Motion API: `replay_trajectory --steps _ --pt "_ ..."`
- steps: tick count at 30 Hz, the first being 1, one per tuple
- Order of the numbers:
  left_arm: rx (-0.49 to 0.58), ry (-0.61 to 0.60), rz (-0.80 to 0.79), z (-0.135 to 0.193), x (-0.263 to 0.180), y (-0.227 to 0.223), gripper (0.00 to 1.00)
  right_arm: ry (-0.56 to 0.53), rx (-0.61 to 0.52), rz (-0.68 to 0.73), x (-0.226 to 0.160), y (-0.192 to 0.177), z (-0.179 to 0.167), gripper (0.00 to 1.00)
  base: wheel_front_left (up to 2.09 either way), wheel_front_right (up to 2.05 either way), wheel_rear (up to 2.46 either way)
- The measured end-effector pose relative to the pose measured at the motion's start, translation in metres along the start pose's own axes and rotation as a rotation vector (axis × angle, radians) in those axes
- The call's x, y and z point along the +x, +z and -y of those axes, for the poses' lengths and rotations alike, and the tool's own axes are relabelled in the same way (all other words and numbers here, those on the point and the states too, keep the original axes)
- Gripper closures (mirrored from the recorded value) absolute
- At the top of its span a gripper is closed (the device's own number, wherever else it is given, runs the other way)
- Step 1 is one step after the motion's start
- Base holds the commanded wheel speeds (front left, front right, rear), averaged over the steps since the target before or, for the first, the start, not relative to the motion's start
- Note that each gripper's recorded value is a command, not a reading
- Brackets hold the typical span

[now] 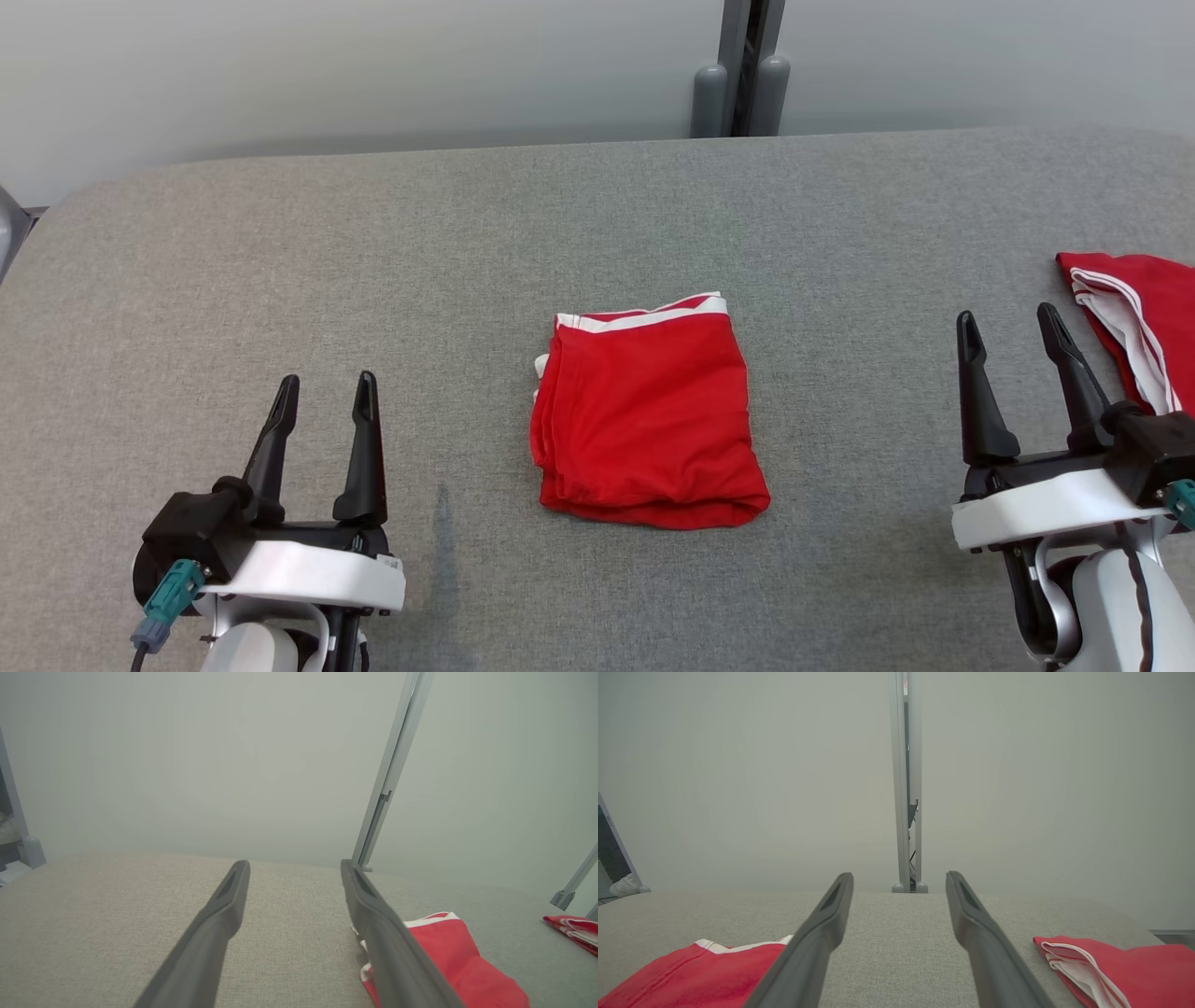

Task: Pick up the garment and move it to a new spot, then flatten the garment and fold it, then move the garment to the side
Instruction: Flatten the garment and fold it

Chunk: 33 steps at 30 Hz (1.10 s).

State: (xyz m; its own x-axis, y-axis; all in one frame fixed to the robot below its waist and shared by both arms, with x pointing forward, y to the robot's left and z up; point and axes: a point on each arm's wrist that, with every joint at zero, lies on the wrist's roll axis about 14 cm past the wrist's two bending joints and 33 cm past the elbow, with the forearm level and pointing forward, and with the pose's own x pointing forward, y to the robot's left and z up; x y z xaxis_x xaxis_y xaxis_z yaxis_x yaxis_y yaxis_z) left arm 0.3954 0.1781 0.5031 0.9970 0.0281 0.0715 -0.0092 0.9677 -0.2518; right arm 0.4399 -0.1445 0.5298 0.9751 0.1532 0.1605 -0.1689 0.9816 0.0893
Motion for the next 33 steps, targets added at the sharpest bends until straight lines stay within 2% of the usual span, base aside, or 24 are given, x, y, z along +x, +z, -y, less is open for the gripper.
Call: replay_trajectory --steps 33 --pt "-0.005 0.017 -0.001 -0.005 -0.004 0.000 0.00 0.008 0.015 -0.036 0.002 -0.013 -0.005 0.00 0.00 0.00 0.00"
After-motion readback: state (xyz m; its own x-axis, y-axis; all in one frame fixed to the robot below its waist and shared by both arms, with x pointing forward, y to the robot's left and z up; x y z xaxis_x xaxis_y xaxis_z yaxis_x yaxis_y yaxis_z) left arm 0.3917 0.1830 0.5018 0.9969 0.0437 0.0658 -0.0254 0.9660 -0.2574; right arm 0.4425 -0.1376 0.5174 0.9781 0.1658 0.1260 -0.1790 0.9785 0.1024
